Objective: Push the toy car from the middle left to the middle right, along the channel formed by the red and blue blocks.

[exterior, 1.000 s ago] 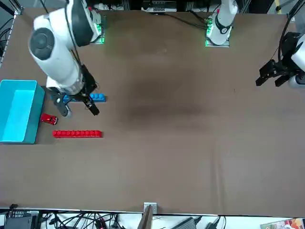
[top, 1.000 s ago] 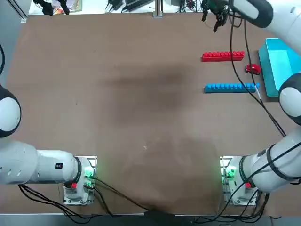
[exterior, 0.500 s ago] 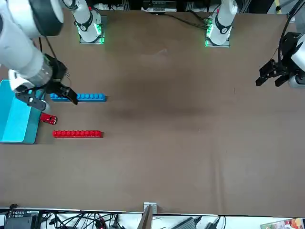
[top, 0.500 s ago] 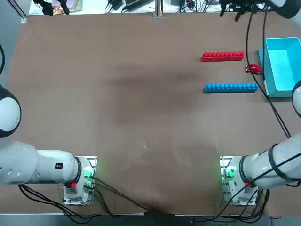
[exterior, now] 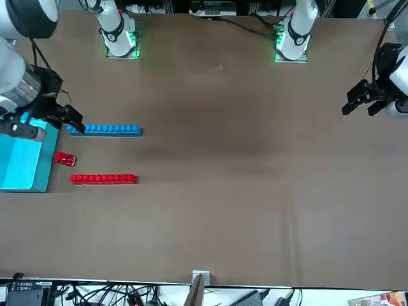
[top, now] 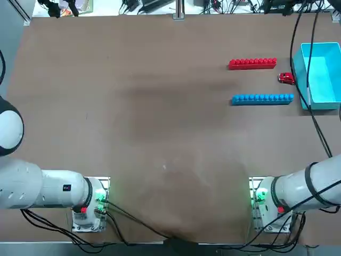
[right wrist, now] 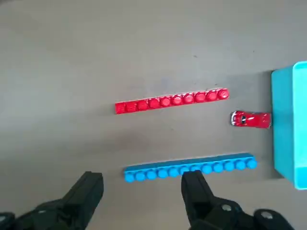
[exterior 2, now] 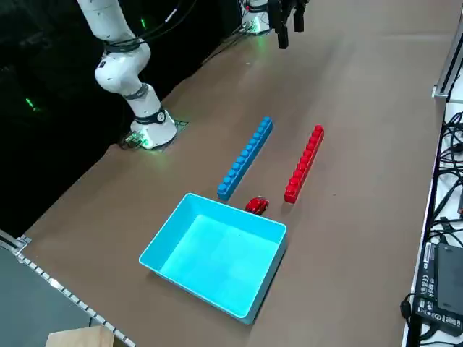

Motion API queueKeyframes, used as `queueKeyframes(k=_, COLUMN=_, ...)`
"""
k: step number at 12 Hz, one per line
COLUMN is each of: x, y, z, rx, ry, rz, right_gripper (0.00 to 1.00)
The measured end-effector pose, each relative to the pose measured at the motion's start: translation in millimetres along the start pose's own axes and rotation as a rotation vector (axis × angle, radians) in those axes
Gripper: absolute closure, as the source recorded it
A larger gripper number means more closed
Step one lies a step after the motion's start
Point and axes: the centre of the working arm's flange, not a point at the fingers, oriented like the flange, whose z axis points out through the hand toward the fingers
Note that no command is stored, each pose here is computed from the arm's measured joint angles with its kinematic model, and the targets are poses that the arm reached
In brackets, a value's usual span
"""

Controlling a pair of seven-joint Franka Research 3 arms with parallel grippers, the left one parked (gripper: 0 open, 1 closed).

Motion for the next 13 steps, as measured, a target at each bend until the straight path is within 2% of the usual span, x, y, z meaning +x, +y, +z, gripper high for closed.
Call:
queueKeyframes(k=4, x=-12, y=54, z=-28, rx=0.008, ry=0.024, rz=-0.103, right_gripper=0.0)
queueKeyframes(k=9, x=-36, y=80, z=-47, rx=0.012, ry=0.019, rz=-0.099, right_gripper=0.0)
queueKeyframes(k=13, x=-42, y=95, z=-54, rx=0.013, ry=0.021, rz=-0.074, right_gripper=0.0)
